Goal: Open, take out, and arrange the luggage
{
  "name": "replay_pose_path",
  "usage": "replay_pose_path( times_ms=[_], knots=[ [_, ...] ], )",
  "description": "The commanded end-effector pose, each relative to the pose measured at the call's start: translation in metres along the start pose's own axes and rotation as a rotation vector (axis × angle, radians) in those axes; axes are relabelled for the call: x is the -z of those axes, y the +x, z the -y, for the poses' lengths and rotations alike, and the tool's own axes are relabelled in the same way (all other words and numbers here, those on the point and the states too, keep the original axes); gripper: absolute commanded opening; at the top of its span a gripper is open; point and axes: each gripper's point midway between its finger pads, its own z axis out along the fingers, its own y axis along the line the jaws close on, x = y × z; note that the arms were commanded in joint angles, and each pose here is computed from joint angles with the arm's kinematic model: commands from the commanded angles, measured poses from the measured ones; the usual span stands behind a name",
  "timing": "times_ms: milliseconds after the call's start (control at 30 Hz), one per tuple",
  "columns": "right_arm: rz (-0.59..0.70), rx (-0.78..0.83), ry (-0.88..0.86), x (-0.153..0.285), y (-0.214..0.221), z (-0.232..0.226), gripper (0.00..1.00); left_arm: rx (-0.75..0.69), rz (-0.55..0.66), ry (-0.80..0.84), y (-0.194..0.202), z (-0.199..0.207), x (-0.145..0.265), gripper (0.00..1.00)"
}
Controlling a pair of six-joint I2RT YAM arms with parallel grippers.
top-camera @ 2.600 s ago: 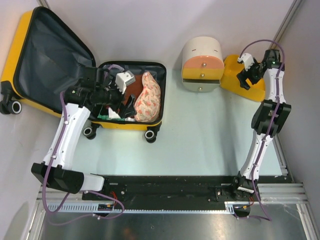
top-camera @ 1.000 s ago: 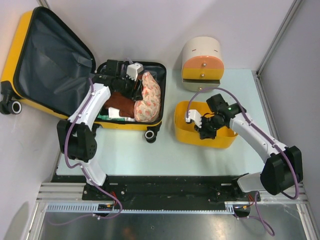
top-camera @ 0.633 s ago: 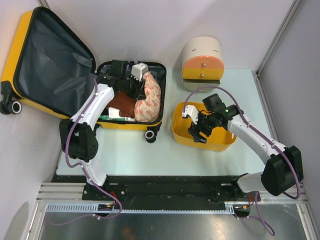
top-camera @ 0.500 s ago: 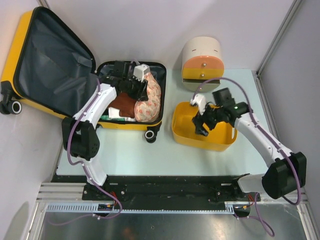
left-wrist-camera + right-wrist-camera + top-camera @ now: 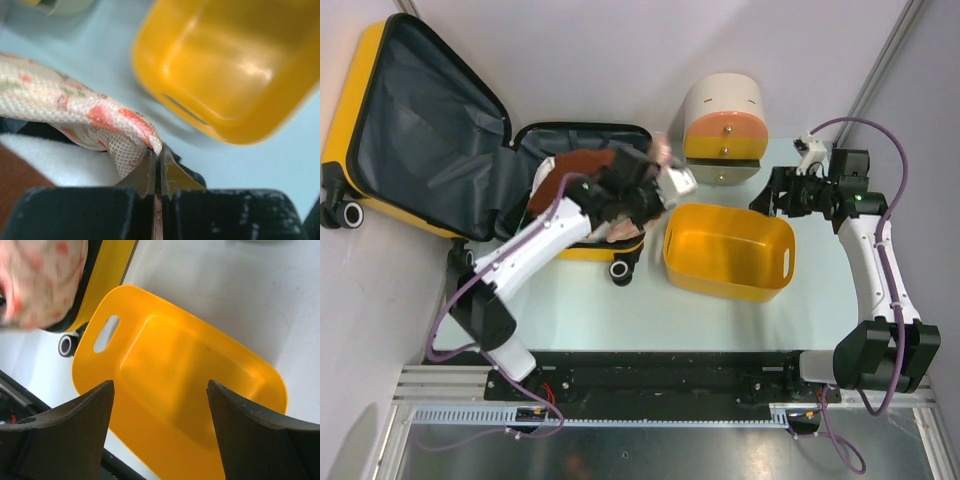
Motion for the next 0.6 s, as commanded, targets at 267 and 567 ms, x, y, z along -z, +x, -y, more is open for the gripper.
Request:
replay_pose_path(
  times_ms=[267, 567],
  knots=[
    [-0.074, -0.25, -0.155, -0.033, 0.0, -0.025, 0.8, -0.398, -0.13, 0.009, 0.057, 0.063, -0.011, 0.0],
    [-0.236, -0.184, -0.038, -0.059, 0.043, -0.021, 0.84, -0.369, -0.12, 0.013, 0.066, 0.068, -0.015, 0.0]
  ],
)
